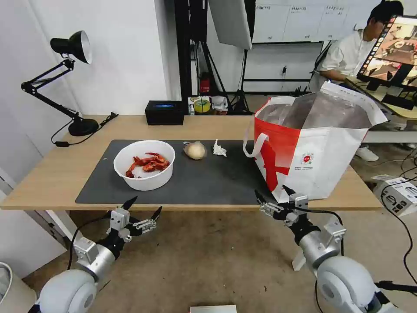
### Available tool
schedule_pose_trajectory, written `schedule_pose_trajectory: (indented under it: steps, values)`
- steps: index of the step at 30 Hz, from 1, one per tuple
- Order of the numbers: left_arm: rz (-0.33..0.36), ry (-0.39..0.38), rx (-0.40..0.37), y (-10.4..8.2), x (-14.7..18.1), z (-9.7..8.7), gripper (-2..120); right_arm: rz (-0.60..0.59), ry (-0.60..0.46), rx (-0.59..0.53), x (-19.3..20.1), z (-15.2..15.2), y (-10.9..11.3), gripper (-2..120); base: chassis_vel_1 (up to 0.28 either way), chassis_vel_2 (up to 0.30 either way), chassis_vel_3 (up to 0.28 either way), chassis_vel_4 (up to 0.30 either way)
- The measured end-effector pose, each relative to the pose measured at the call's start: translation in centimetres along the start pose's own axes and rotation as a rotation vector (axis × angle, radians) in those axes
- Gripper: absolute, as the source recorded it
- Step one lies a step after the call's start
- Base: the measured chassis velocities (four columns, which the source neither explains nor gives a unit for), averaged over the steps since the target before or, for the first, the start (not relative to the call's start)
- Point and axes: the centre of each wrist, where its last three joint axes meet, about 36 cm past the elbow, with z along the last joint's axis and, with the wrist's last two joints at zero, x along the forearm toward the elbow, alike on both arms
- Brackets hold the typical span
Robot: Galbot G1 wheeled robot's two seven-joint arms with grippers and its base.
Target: Pick up the trash from the table and place it into the takeout bag.
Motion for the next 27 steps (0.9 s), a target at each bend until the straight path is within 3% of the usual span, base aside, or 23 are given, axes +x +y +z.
schedule_pose_trajectory:
  steps: [10, 27]
  values:
    - [-0.094, 0.043, -0.008, 0.3, 0.5, 0.5, 100, 0.036, 0.048, -0.006, 1.3, 0.3, 0.4, 100, 0.0, 0.0, 0.0, 0.0]
    - [-0.123, 0.056, 0.005, 0.0, 0.8, 0.3, 100, 0.043, 0.076, -0.027, 1.8, 1.0, 1.2, 100, 0.0, 0.0, 0.0, 0.0]
